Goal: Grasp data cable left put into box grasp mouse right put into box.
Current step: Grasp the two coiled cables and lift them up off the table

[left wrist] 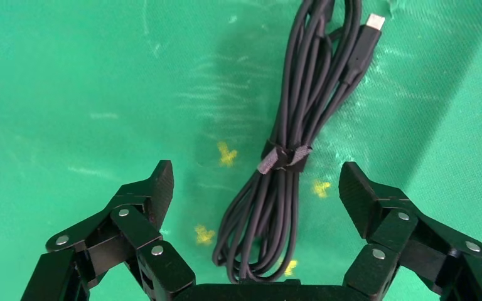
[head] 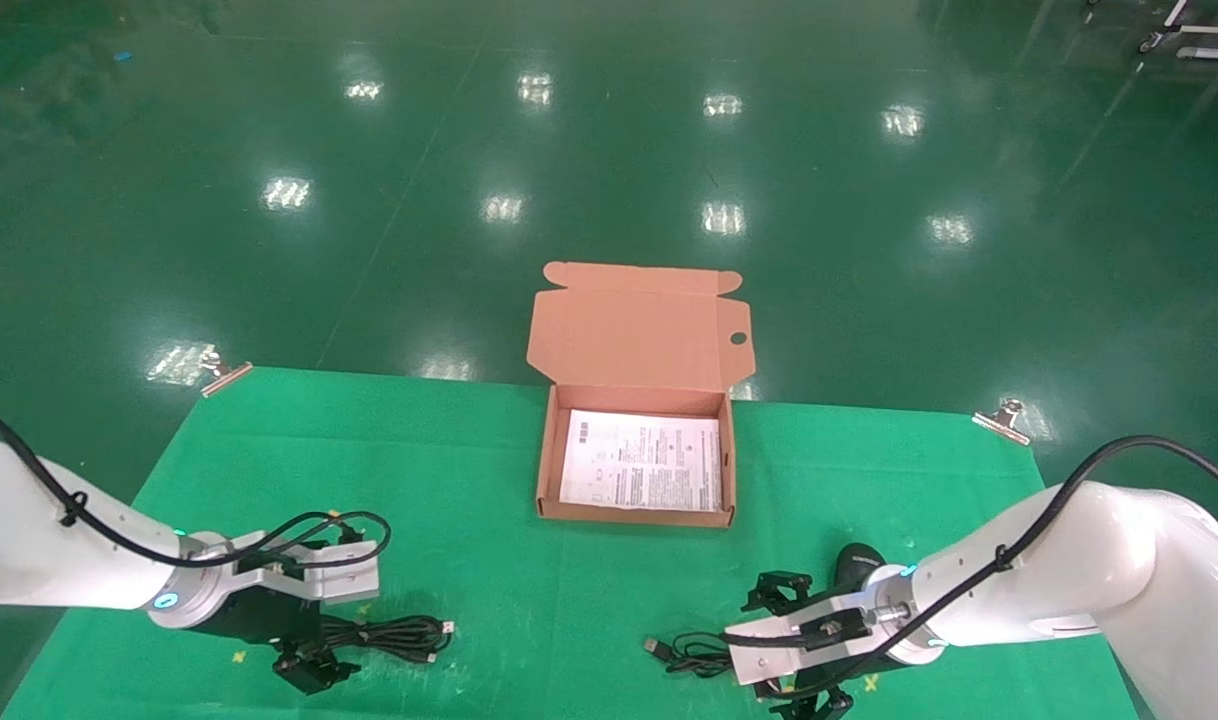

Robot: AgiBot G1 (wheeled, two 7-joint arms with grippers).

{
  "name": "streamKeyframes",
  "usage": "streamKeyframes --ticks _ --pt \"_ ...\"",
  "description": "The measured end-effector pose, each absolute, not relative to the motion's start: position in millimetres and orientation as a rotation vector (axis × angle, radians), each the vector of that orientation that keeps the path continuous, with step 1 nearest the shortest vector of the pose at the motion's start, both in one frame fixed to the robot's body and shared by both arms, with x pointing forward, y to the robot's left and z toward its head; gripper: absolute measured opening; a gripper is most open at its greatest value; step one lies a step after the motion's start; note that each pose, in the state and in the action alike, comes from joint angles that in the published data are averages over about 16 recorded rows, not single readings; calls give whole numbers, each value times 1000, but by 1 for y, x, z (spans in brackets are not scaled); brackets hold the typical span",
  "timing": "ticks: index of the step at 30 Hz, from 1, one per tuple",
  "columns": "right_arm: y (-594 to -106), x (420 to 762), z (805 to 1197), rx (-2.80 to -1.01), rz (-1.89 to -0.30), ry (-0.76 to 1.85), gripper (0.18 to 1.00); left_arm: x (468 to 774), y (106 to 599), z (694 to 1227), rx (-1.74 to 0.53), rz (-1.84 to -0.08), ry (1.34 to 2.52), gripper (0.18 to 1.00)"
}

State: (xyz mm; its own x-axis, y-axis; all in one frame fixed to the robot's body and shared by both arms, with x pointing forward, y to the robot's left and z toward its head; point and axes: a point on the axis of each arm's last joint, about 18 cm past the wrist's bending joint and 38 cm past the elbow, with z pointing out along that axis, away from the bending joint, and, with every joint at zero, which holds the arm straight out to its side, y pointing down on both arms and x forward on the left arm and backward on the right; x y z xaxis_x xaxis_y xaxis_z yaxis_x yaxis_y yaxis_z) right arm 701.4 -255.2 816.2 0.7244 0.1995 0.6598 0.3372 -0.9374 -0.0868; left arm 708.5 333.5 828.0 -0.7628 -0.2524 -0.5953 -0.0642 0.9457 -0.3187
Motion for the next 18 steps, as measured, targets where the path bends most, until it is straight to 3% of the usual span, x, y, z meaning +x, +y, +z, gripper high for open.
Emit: streamKeyframes --ticks 9,18 --pt "-255 701 817 -2727 -1009 -432 916 708 333 829 -219 -369 2423 921" --pt "-255 700 817 -2727 -1008 -434 771 708 333 829 -212 -365 2424 768"
